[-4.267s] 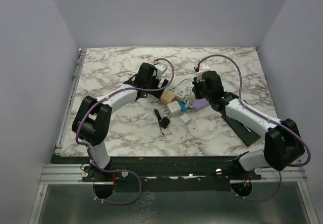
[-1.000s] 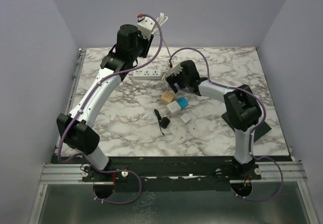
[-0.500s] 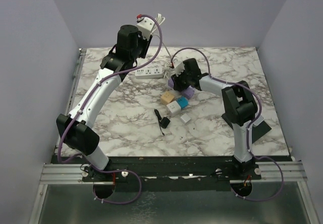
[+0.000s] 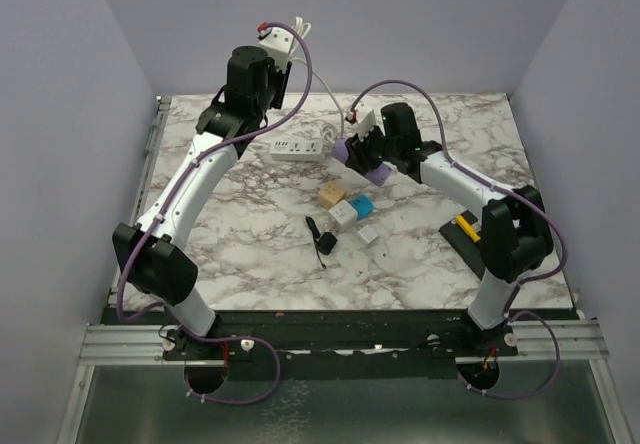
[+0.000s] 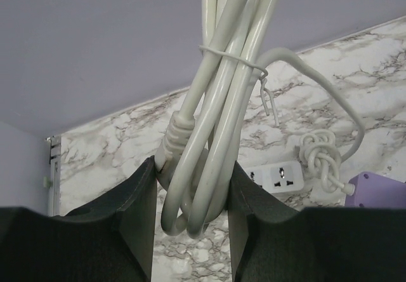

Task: Insert the plug
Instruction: Pick up the socket from the center of the board.

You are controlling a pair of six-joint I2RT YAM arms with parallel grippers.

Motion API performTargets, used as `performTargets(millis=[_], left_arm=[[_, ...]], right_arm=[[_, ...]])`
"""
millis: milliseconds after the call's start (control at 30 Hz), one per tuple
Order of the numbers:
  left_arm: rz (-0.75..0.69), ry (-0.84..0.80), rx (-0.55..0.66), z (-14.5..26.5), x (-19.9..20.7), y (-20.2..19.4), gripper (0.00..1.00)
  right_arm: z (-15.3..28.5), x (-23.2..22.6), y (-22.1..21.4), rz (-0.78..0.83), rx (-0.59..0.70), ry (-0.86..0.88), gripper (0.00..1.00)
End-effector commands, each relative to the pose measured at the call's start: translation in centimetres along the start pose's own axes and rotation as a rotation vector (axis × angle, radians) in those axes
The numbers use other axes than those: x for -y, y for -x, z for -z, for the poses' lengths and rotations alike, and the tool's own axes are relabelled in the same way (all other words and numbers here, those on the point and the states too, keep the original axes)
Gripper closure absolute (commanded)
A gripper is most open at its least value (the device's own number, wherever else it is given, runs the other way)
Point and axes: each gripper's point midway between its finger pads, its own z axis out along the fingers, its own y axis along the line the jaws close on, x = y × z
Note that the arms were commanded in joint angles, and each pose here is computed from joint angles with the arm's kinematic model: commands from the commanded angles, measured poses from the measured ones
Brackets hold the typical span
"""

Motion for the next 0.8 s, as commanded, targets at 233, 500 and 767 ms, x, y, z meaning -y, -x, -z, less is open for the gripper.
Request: performTargets(millis=[233,500,767], left_arm=[[0.073,-0.013,0.096,-1.2,0.3,3.2,1.0],[0.096,-0.087,0.069,-1.9,2.1,2.1,1.0],[0.128,-0.135,0.045,-1.8,3.5,1.3,1.0]], right_arm=[[4.5,-4.5,8.3,-0.046,0.313,0.155,0.97],[3.2,-4.2,12.4,-0.07,0.453,0.05,0.98],[3.2,-2.1,17.0,-0.088,0.603,-0.186,0.98]])
